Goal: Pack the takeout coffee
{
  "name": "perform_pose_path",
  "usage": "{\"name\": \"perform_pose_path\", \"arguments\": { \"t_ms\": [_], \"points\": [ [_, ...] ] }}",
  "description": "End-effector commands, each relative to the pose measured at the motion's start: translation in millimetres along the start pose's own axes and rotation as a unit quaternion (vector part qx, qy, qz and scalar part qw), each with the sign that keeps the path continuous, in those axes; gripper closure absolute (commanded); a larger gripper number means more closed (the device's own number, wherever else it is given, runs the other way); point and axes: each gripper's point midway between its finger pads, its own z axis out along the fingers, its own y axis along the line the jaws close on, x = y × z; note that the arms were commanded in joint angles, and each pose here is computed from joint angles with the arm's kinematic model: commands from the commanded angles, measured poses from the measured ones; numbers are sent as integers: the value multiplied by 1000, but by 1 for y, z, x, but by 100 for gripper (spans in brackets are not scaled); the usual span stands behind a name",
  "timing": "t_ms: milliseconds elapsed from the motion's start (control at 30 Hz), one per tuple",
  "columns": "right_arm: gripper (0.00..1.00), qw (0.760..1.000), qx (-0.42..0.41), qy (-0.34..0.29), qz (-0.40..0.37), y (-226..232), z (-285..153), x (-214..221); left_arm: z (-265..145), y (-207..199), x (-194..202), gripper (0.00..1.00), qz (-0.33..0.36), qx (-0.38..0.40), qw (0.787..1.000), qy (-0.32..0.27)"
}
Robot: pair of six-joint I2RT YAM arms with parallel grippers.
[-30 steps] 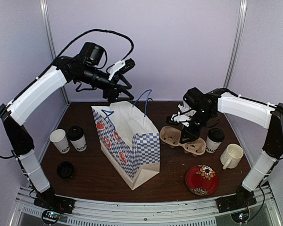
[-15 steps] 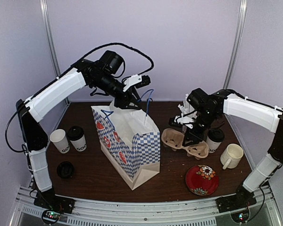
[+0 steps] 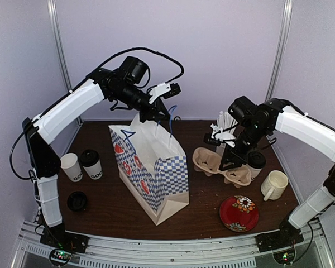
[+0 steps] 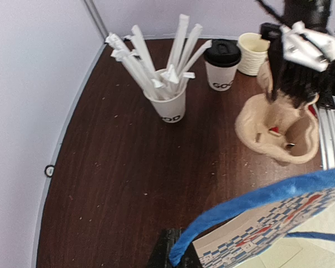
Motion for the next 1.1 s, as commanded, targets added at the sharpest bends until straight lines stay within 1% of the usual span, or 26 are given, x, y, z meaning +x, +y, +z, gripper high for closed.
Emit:
{"name": "perform_pose_path", "arguments": {
  "t_ms": [0,133,267,433,500,667,800,900,967,1067],
  "points": [
    [67,999,3,-45,-12,18,-43,-15,-34,43,-24,100,-40,-132,990,-27],
    [67,996,17,-79,-23,23,-72,-29,-56,57,-26,100,-91,-190,977,-31],
    [67,992,26,-115,-37,29,-102,-46,-67,59,-17,100,-143,-219,965,-24],
    [67,983,16,-174,-60,41,-139,-74,-67,56,-8,100,-196,-218,956,-23],
    [67,977,10,-199,-71,47,-153,-87,-68,57,-8,100,-226,-221,948,-30],
    [67,961,16,-252,-109,61,-182,-115,-69,51,-14,100,-273,-201,940,-48],
    [67,954,5,-271,-132,74,-186,-134,-86,56,-13,100,-314,-230,920,-44],
    [67,949,-11,-272,-157,89,-178,-149,-98,62,-8,100,-335,-261,904,-38],
    [67,947,-19,-269,-173,100,-173,-158,-101,61,-10,100,-344,-261,901,-41],
    [67,941,-26,-273,-197,116,-172,-174,-101,55,-16,100,-365,-239,899,-51]
  ]
}}
